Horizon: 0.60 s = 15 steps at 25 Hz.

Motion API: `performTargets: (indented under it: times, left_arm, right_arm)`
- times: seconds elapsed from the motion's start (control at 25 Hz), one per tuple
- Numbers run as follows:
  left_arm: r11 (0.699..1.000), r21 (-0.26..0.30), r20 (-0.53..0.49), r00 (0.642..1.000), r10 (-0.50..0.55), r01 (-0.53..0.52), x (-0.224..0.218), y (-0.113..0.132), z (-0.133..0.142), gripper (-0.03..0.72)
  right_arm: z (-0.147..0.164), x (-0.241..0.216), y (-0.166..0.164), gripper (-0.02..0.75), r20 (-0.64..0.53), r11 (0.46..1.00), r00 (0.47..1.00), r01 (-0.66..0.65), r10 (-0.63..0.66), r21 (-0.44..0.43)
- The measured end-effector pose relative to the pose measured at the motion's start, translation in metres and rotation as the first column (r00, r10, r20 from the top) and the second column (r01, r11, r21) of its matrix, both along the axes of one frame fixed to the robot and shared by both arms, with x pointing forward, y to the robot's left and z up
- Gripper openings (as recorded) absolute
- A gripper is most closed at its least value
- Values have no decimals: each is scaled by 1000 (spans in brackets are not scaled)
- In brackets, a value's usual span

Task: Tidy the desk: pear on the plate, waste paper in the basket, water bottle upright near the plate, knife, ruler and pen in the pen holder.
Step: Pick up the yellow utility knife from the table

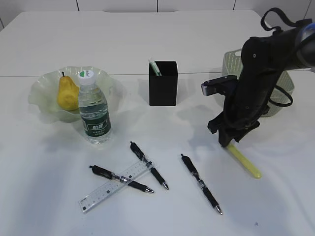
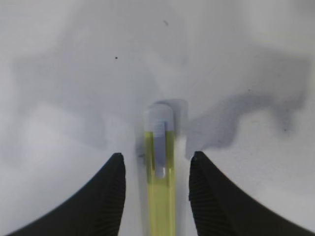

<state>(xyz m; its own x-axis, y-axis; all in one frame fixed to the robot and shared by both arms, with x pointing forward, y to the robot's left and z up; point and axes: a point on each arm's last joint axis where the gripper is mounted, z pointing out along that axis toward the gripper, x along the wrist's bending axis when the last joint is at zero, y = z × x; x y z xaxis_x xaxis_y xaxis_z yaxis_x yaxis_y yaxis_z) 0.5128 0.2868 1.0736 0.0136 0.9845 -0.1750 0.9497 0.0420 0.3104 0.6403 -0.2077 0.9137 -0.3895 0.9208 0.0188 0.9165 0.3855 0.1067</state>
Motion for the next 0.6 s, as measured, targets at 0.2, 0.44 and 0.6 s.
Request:
performTargets:
  times: [0.2, 0.44, 0.6]
  left_arm:
    - [1000, 0, 0, 1000, 0, 0, 0, 0, 0, 528]
    - [1000, 0, 3, 1000, 1, -1, 0, 0, 0, 528]
    - [1000, 0, 4, 1000, 1, -1, 0, 0, 0, 528]
  right_arm:
    - [-4, 0, 0, 326, -5, 1000, 1000, -2, 2, -2]
    - [-8, 1, 1, 326, -12, 1000, 1000, -3, 3, -2]
    - [-14, 1, 1, 326, -25, 1000, 1000, -2, 2, -4]
